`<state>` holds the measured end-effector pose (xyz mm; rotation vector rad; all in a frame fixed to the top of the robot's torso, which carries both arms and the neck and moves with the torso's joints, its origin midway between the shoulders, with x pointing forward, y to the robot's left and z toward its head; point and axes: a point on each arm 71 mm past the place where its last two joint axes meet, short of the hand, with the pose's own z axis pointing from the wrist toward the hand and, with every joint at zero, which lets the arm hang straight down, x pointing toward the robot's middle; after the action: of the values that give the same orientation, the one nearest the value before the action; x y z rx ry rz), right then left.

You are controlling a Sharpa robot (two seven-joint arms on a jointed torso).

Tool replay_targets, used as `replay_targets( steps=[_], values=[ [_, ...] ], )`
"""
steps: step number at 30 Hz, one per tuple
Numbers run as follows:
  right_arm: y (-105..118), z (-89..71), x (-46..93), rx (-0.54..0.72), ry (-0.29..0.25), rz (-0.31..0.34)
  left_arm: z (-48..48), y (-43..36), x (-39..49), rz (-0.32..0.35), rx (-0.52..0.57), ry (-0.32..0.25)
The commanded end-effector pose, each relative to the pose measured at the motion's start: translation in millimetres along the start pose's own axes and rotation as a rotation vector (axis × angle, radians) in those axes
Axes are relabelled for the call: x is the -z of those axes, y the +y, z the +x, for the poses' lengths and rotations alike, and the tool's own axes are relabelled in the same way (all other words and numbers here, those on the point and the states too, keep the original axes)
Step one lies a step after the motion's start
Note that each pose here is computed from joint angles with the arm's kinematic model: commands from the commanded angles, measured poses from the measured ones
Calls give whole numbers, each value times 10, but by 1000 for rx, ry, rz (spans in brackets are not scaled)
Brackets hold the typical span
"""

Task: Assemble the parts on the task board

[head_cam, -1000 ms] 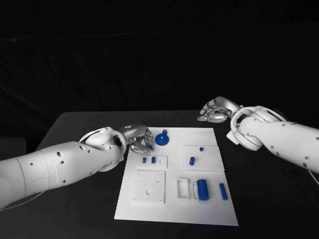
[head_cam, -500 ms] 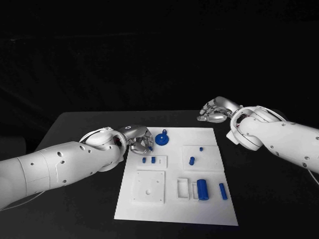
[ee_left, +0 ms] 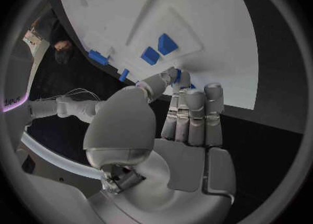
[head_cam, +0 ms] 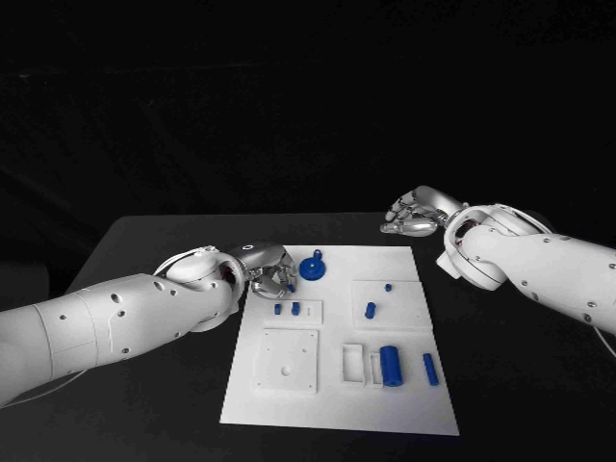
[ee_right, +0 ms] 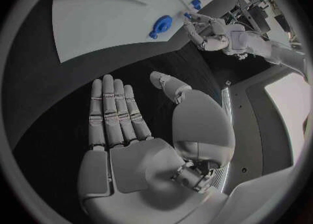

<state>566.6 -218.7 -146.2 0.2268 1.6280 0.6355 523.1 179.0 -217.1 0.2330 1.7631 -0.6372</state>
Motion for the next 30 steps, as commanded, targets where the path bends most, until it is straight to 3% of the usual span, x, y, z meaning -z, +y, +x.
replay_targets(
  steps=[1,10,22,30],
  values=[
    [12,5,2,1,4,-12,59,-8,-1,3,8,19],
    [21,12,1,-1,8,-14,78,-19,-25,3,0,23],
    [17,11,4,-1,10,-14,139,-163,-31,54,-107,55],
    [10,7,6,0,10,-12,163,-179,-9,60,-137,65]
  ],
)
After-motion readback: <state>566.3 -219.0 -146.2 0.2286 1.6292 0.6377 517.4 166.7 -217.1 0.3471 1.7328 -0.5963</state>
